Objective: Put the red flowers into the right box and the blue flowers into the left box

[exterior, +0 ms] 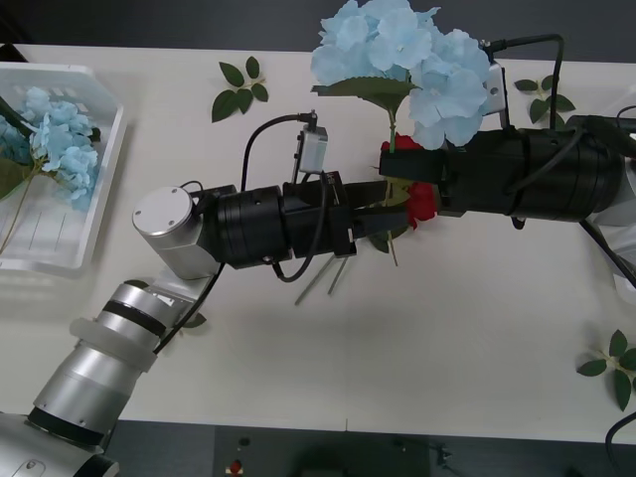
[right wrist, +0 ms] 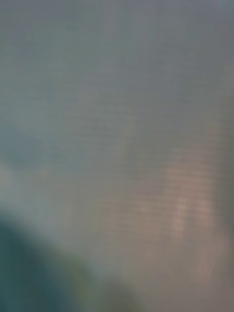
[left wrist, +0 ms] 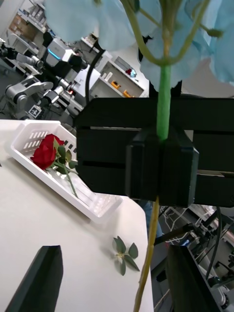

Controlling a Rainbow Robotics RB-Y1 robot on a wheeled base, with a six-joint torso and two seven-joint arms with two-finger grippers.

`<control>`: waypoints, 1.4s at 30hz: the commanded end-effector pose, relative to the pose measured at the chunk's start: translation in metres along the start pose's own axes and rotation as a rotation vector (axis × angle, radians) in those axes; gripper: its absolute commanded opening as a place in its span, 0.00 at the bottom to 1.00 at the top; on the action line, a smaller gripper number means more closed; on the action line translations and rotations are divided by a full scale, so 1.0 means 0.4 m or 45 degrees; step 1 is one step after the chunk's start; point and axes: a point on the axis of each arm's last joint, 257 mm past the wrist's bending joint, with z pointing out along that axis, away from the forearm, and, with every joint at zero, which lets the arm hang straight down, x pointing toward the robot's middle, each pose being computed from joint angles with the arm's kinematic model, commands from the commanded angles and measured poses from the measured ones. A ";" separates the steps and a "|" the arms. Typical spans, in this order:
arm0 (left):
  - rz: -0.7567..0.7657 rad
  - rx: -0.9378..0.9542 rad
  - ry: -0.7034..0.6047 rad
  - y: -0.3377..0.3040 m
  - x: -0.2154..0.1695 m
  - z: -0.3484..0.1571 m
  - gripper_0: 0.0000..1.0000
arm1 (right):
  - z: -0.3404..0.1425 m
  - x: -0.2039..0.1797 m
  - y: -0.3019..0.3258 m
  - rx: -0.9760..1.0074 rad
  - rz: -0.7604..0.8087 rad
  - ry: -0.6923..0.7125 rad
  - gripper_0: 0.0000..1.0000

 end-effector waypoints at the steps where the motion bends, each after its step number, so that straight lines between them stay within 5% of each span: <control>1: -0.005 0.034 -0.009 -0.025 -0.030 0.032 0.39 | 0.020 -0.041 0.026 -0.040 -0.008 -0.025 0.00; 5: -0.010 0.035 0.005 -0.030 -0.015 0.045 0.01 | 0.022 -0.041 0.028 -0.042 -0.009 -0.023 0.00; 19: -0.015 -0.004 -0.001 -0.014 -0.011 0.055 0.00 | 0.021 -0.043 0.027 -0.040 0.012 -0.026 0.03; 20: -0.016 -0.006 -0.004 -0.013 -0.012 0.055 0.00 | 0.021 -0.043 0.027 -0.040 0.016 -0.026 0.52; 22: -0.016 -0.010 -0.010 -0.010 -0.017 0.052 0.00 | 0.021 -0.043 0.027 -0.040 0.024 -0.026 0.98; 30: -0.046 -0.050 -0.055 0.026 -0.050 -0.016 0.00 | 0.022 -0.041 0.027 -0.040 0.041 -0.023 1.00; 42: 0.091 -0.323 -0.121 0.187 -0.257 -0.364 0.00 | 0.021 -0.042 0.026 -0.039 0.052 -0.024 1.00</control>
